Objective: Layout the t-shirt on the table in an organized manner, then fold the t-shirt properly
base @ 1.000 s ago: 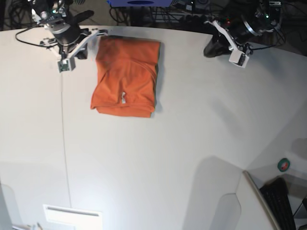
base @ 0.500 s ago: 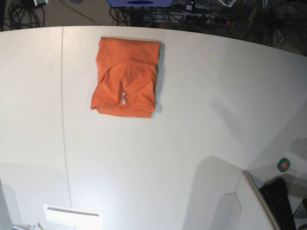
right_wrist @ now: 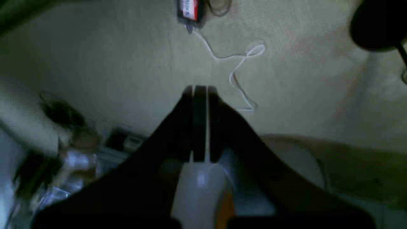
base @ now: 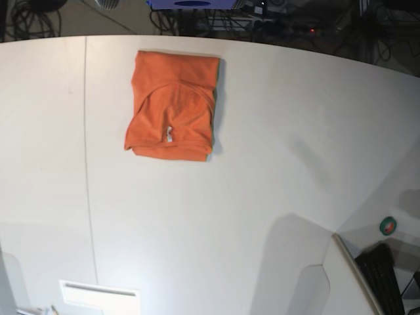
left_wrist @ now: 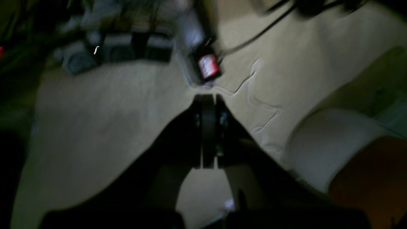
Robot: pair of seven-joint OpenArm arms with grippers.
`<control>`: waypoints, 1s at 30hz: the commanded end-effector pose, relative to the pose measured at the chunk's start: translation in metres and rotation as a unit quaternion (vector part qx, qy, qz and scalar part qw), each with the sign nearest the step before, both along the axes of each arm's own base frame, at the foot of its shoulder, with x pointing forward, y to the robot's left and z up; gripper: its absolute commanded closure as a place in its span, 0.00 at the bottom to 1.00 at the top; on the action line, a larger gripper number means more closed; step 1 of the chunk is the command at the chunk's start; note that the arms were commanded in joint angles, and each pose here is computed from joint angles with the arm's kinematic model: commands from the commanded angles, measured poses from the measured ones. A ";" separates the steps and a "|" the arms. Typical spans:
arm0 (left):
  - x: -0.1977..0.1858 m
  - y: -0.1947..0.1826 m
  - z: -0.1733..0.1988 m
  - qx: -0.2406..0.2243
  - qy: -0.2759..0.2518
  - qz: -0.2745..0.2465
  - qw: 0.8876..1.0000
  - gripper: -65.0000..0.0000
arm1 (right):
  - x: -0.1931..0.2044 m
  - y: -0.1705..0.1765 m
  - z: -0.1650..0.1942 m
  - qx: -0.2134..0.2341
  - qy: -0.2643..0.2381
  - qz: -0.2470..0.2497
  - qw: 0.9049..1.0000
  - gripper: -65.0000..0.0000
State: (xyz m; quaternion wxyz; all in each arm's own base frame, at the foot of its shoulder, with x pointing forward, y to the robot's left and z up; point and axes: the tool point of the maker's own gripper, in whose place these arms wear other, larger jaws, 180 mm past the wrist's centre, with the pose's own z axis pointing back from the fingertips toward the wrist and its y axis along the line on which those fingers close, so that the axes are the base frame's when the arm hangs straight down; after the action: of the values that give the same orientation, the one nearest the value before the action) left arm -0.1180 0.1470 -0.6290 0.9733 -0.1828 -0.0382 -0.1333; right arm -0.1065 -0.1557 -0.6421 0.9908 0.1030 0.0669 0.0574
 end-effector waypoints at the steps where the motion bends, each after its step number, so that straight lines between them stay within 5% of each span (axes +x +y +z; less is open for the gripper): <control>1: 0.002 0.001 0.000 0.004 -0.009 0.005 1.000 1.00 | -0.014 -0.008 -0.001 -0.007 0.008 0.010 1.000 1.00; 6: 0.039 -0.003 -0.011 0.046 -0.066 -0.001 0.997 1.00 | 0.015 0.002 -0.007 0.003 -0.069 0.032 0.997 1.00; 11: 0.056 0.005 -0.014 0.094 -0.099 0.034 0.990 1.00 | 0.022 0.005 -0.008 0.011 -0.080 0.049 0.996 1.00; 30: 0.026 0.022 -0.010 0.118 -0.076 0.023 0.990 1.00 | 0.025 0.073 -0.007 0.065 -0.090 0.036 0.993 1.00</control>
State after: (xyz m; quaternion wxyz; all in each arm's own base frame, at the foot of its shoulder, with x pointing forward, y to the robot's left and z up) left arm -0.0840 0.1653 -0.6411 0.9848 -0.0573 -0.1041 -0.1268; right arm -0.0731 -0.0812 -0.6500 0.9814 0.1562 -0.0282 0.1076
